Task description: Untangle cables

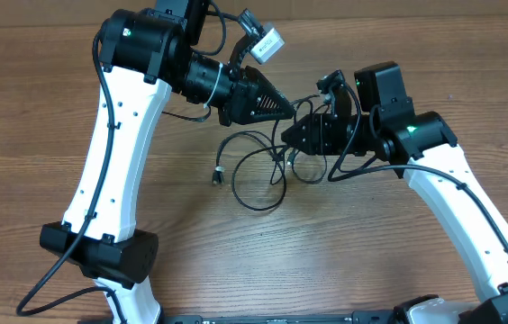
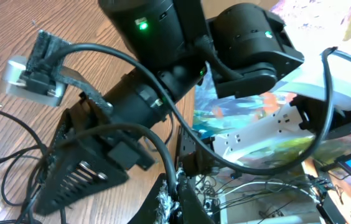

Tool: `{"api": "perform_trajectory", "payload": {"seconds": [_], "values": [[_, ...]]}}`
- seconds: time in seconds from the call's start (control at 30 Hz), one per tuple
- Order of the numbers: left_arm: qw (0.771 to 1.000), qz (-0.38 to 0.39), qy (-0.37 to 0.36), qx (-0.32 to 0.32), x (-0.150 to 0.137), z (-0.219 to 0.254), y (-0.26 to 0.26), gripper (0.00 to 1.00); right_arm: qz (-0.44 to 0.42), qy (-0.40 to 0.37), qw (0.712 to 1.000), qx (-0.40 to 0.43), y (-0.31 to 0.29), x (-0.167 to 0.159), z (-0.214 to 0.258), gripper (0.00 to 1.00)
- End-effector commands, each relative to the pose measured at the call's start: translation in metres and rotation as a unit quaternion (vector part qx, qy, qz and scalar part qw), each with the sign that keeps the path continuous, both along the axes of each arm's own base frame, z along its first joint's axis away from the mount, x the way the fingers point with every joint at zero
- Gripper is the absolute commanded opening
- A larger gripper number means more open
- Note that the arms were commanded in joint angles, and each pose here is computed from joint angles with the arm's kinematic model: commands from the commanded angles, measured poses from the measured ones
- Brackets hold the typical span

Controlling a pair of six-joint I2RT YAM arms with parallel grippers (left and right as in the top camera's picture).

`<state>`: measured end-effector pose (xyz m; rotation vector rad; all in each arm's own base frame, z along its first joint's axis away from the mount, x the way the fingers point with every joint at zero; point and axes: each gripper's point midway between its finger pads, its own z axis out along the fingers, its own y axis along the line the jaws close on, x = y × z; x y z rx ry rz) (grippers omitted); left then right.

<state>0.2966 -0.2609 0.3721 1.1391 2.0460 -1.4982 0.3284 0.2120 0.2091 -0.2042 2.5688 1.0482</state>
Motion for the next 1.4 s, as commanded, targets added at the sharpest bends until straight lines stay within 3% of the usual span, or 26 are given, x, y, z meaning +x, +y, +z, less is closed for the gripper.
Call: {"api": "perform_trajectory", "payload": {"seconds": [0.0,0.07,0.13,0.3,0.43,0.6,0.7,0.73,0.8,0.97,1.13,1.23,1.3,1.37], "values": [[1.000,-0.001,-0.009,-0.021,0.003,0.006,0.004,0.04,-0.052,0.021,0.998,-0.042,-0.015,0.008,-0.019,0.20],[1.000,0.012,-0.014,-0.005,0.010,0.001,0.011,0.04,-0.064,0.028,0.996,-0.060,-0.021,0.008,-0.025,0.08],[0.999,0.029,-0.014,0.014,0.017,-0.005,0.019,0.04,-0.093,0.042,0.990,-0.093,-0.033,0.007,-0.035,0.04],[0.992,0.096,-0.003,0.086,0.040,-0.027,0.055,0.04,-0.151,0.065,0.966,-0.198,-0.073,0.000,-0.056,0.04],[0.966,0.193,0.034,0.171,0.064,-0.051,0.104,0.04,-0.195,0.082,0.940,-0.267,-0.105,-0.008,-0.066,0.04],[0.943,0.254,0.060,0.207,0.075,-0.061,0.142,0.05,-0.238,0.093,0.927,-0.275,-0.116,-0.007,-0.066,0.04],[0.939,0.259,0.062,0.216,0.075,-0.063,0.147,0.64,-0.215,0.090,0.942,-0.240,-0.100,-0.004,-0.064,0.04],[0.939,0.260,0.061,0.219,0.075,-0.064,0.147,0.76,-0.193,0.083,0.952,-0.224,-0.092,-0.002,-0.061,0.04],[0.939,0.256,0.060,0.220,0.074,-0.064,0.145,0.82,-0.140,0.058,0.972,-0.180,-0.070,0.003,-0.053,0.04],[0.942,0.245,0.057,0.221,0.071,-0.064,0.136,0.84,0.031,-0.013,0.999,-0.011,-0.003,-0.004,-0.002,0.04],[0.948,0.222,0.050,0.221,0.066,-0.064,0.118,0.80,0.170,-0.094,0.969,0.156,0.037,-0.026,0.074,0.04],[0.952,0.206,0.043,0.221,0.061,-0.064,0.106,0.75,0.203,-0.140,0.949,0.197,0.043,-0.031,0.101,0.04],[0.955,0.193,0.040,0.222,0.057,-0.064,0.096,0.66,0.198,-0.160,0.946,0.203,0.044,-0.026,0.111,0.04],[0.958,0.178,0.037,0.222,0.052,-0.064,0.087,0.64,0.185,-0.175,0.943,0.215,0.043,-0.017,0.123,0.04]]}}
